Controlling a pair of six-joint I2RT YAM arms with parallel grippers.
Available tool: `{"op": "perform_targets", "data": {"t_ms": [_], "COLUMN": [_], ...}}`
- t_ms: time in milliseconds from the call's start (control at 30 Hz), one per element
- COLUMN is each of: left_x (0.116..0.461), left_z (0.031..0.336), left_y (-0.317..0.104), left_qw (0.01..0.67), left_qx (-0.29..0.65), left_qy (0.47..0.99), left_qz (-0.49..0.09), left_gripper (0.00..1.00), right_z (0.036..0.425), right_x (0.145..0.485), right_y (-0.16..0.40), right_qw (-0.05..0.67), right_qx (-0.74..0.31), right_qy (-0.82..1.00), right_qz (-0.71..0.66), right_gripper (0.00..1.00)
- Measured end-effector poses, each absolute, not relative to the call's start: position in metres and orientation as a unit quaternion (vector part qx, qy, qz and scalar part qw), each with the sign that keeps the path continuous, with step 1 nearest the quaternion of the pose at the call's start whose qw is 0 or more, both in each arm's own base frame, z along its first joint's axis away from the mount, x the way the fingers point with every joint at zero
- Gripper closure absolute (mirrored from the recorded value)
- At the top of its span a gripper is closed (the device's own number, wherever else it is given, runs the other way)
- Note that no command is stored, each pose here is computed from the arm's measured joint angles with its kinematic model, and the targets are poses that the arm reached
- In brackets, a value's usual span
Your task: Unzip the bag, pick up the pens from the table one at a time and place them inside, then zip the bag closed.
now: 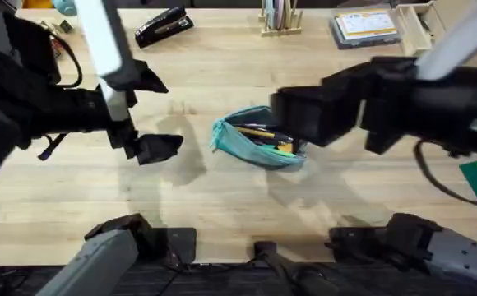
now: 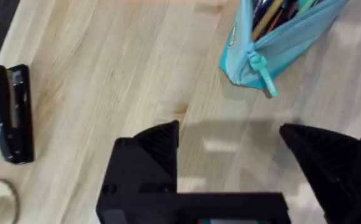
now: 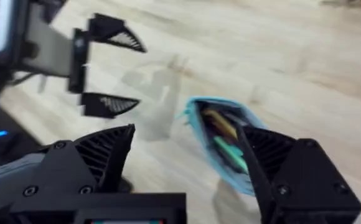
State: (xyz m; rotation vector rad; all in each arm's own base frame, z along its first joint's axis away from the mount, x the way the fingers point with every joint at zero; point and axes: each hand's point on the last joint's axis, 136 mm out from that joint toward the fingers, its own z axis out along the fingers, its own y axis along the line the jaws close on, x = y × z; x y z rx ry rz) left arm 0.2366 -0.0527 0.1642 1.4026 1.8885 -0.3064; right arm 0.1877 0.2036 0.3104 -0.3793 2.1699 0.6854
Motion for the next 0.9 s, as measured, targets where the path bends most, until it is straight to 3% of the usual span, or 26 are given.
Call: {"op": "perform_targets", "data": {"t_ms": [167,433,900], "left_x": [0.248,0.244,0.239], "left_z": [0.141,0.122,0.123], "left_y": [-0.043,-0.048,-0.052], "left_qw": [0.377,0.357,0.364], "left_qx": [0.531,0.528,0.550], "left_qy": [0.737,0.735,0.713], "left_qz": [-0.181,-0.233,-0.240], "left_gripper": [0.010,0.010,0.008], "right_z": [0.290,0.263,0.218], "right_x": [0.191,0.199,0.189], "right_y": [0.235,0.250,0.292], "right_qw": [0.334,0.260,0.115], "right_qx": [-0.108,-0.005,0.091], "right_qy": [0.882,0.909,0.927], "right_qz": [0.315,0.327,0.345], "right_gripper": [0.003,0.003,0.003]}}
